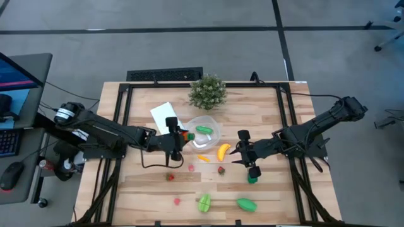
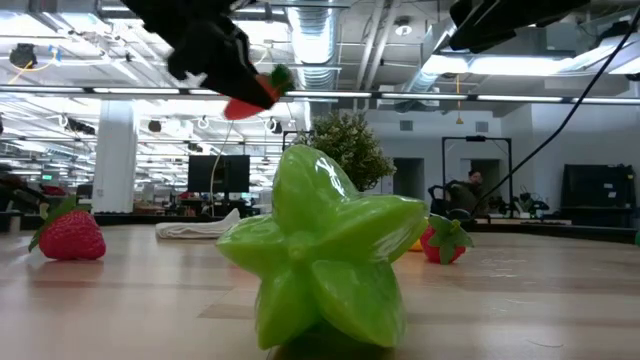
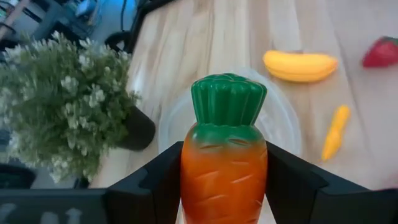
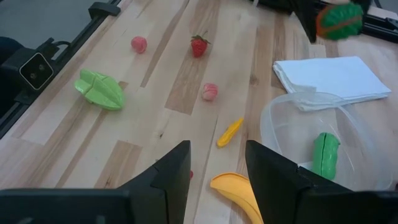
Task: Pick and placing Produce into tupperware
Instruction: Put the orange carrot into the transparent bin
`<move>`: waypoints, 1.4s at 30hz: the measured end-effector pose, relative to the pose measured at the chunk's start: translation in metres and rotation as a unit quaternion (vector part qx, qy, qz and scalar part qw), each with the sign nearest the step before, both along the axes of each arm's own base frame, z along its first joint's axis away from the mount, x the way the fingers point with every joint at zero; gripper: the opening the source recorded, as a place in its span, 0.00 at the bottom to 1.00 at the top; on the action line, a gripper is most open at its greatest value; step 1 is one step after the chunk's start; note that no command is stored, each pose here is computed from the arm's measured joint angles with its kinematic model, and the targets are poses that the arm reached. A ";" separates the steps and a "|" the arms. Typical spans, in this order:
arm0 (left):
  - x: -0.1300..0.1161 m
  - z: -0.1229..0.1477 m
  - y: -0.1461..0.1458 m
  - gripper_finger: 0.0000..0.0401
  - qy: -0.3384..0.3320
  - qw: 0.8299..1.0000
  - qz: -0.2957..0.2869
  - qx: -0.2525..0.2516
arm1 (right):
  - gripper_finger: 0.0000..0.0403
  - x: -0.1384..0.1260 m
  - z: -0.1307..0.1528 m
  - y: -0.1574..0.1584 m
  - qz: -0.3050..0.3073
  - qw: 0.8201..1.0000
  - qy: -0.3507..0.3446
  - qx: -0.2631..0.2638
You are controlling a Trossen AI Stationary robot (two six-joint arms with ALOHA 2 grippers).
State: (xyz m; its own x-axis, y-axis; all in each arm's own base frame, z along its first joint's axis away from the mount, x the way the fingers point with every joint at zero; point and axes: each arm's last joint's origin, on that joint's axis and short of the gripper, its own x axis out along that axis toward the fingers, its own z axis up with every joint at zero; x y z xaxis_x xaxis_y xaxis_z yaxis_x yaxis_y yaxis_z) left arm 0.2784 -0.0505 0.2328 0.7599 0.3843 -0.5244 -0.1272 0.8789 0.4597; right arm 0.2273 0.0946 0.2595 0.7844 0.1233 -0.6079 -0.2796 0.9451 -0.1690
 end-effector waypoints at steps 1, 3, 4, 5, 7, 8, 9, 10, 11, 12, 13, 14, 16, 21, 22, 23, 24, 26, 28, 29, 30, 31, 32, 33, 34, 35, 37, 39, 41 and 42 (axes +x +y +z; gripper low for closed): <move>0.004 -0.003 0.001 0.45 0.000 1.000 -0.001 0.006 | 0.36 0.000 0.000 0.000 0.000 1.000 0.001 0.000; 0.012 -0.010 0.005 0.45 0.007 1.000 -0.003 0.019 | 0.36 0.000 0.000 0.000 0.000 1.000 0.001 0.000; 0.016 -0.015 0.007 0.45 0.009 1.000 -0.004 0.026 | 0.36 0.000 0.000 0.000 0.000 1.000 0.002 -0.001; 0.020 -0.018 0.009 0.45 0.010 0.999 -0.004 0.033 | 0.36 0.000 -0.001 0.000 0.000 1.000 0.003 -0.001; 0.028 -0.025 0.014 0.45 0.010 0.999 -0.003 0.048 | 0.36 0.000 -0.001 0.000 0.000 1.000 0.003 -0.001; 0.032 -0.028 0.017 0.45 0.007 0.999 -0.003 0.054 | 0.36 0.000 -0.001 0.000 0.000 1.000 0.005 -0.002; 0.035 -0.030 0.019 0.45 0.008 0.998 -0.003 0.061 | 0.36 -0.001 -0.001 0.000 0.000 1.000 0.005 -0.002; 0.038 -0.033 0.022 0.45 0.008 0.998 -0.003 0.068 | 0.36 -0.001 -0.001 0.000 0.000 1.000 0.005 -0.002; 0.042 -0.035 0.026 0.45 0.004 0.997 -0.003 0.073 | 0.36 -0.001 -0.001 0.000 0.000 1.000 0.006 -0.002; 0.045 -0.038 0.029 0.45 0.004 0.997 -0.006 0.076 | 0.36 -0.001 -0.001 0.000 0.000 1.000 0.008 -0.003; 0.047 -0.041 0.033 0.45 0.008 0.997 -0.008 0.077 | 0.36 -0.001 -0.001 0.000 0.000 1.000 0.008 -0.003; 0.049 -0.044 0.037 0.45 0.009 0.997 -0.009 0.076 | 0.36 -0.001 -0.001 0.000 0.000 1.000 0.008 -0.003; 0.052 -0.048 0.044 0.45 0.007 0.998 -0.013 0.065 | 0.36 -0.001 -0.002 -0.001 0.000 1.000 0.011 -0.004; 0.053 -0.051 0.060 0.45 0.009 0.999 -0.024 0.022 | 0.36 -0.001 -0.002 -0.001 0.000 1.000 0.012 -0.005; 0.053 -0.051 0.063 0.45 0.009 1.000 -0.027 0.012 | 0.36 -0.001 -0.002 -0.001 0.000 1.000 0.012 -0.005; 0.053 -0.051 0.066 0.45 0.007 1.000 -0.031 0.002 | 0.36 -0.001 -0.002 -0.001 0.000 1.000 0.012 -0.005; 0.053 -0.051 0.069 0.45 0.006 0.999 -0.035 -0.007 | 0.36 -0.001 -0.002 -0.001 0.000 1.000 0.012 -0.005; 0.053 -0.052 0.075 0.45 0.004 0.999 -0.046 -0.027 | 0.36 -0.001 -0.002 -0.001 0.000 1.000 0.012 -0.006; 0.052 -0.052 0.080 0.45 0.001 0.997 -0.057 -0.052 | 0.36 -0.001 -0.002 -0.001 0.000 1.000 0.012 -0.005; 0.052 -0.053 0.083 0.45 0.000 0.996 -0.063 -0.065 | 0.36 -0.001 -0.002 -0.001 0.000 1.000 0.012 -0.005; 0.052 -0.053 0.086 0.45 -0.001 0.995 -0.069 -0.077 | 0.36 -0.001 -0.002 -0.001 0.000 1.000 0.012 -0.005; 0.051 -0.053 0.089 0.45 -0.001 0.993 -0.075 -0.088 | 0.36 -0.001 -0.002 -0.001 0.000 1.000 0.012 -0.005; 0.051 -0.053 0.092 0.45 -0.001 0.992 -0.081 -0.098 | 0.36 -0.001 -0.002 -0.001 0.000 1.000 0.012 -0.005; 0.050 -0.054 0.095 0.45 -0.002 0.991 -0.084 -0.108 | 0.36 -0.001 -0.002 -0.001 0.000 1.000 0.011 -0.005; 0.050 -0.054 0.098 0.45 -0.002 0.989 -0.087 -0.117 | 0.36 -0.001 -0.002 -0.001 0.000 1.000 0.010 -0.005; 0.049 -0.054 0.100 0.45 -0.003 0.988 -0.089 -0.126 | 0.36 -0.001 -0.001 -0.001 0.000 1.000 0.009 -0.005; 0.049 -0.054 0.104 0.45 -0.006 0.985 -0.098 -0.145 | 0.36 -0.001 -0.001 -0.001 0.002 1.000 0.008 -0.006; 0.048 -0.054 0.107 0.45 -0.009 0.981 -0.110 -0.162 | 0.36 -0.001 -0.001 -0.001 0.002 1.000 0.008 -0.007; 0.047 -0.054 0.110 0.45 -0.010 0.978 -0.117 -0.171 | 0.36 -0.001 -0.001 0.000 0.002 1.000 0.006 -0.006; 0.047 -0.054 0.111 0.45 -0.009 0.978 -0.118 -0.174 | 0.36 -0.001 -0.001 0.000 0.002 1.000 0.005 -0.006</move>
